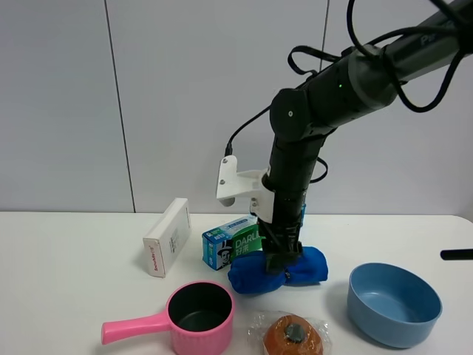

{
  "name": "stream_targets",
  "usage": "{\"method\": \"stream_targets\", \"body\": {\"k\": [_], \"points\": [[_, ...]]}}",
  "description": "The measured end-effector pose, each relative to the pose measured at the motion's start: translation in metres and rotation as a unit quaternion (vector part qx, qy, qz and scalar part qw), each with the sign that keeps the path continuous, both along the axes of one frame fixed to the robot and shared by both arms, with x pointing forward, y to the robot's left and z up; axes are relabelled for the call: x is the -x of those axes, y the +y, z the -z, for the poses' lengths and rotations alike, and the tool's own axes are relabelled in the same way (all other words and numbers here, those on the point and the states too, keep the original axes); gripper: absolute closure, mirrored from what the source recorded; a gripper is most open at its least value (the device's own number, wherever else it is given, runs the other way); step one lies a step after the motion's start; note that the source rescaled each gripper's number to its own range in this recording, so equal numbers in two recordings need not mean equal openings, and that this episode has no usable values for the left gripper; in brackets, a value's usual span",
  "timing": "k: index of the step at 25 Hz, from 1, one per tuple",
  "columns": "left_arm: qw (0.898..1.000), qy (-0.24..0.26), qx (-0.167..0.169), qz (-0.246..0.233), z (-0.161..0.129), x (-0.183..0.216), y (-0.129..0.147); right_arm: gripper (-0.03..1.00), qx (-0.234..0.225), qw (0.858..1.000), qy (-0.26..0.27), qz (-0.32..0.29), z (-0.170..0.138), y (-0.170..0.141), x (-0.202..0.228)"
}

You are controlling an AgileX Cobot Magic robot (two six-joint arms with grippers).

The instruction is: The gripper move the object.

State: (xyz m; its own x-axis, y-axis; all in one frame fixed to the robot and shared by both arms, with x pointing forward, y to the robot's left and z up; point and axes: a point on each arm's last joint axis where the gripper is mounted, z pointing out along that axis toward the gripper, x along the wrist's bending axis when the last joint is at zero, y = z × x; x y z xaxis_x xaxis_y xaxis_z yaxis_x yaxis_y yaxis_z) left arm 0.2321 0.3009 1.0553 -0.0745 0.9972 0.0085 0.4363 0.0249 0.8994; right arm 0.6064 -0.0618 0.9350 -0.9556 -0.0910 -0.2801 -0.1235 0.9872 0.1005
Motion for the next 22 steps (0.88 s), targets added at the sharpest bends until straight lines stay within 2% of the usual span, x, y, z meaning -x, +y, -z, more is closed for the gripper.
{"method": "stream_targets", "body": {"k": [7, 11, 14, 18, 22], "points": [[1.000, 0.000, 0.000, 0.000, 0.000, 0.000, 0.000, 0.43, -0.051, 0.996, -0.064, 0.033, -0.070, -0.007, 0.009], [1.000, 0.000, 0.000, 0.000, 0.000, 0.000, 0.000, 0.43, -0.075, 0.987, -0.122, 0.066, -0.111, -0.017, 0.015], [1.000, 0.000, 0.000, 0.000, 0.000, 0.000, 0.000, 0.43, -0.106, 0.974, -0.163, 0.121, -0.139, -0.032, 0.016], [1.000, 0.000, 0.000, 0.000, 0.000, 0.000, 0.000, 0.43, -0.141, 0.948, -0.200, 0.204, -0.172, -0.066, 0.014], [1.000, 0.000, 0.000, 0.000, 0.000, 0.000, 0.000, 0.43, -0.169, 0.916, -0.231, 0.281, -0.202, -0.111, 0.014]]}}
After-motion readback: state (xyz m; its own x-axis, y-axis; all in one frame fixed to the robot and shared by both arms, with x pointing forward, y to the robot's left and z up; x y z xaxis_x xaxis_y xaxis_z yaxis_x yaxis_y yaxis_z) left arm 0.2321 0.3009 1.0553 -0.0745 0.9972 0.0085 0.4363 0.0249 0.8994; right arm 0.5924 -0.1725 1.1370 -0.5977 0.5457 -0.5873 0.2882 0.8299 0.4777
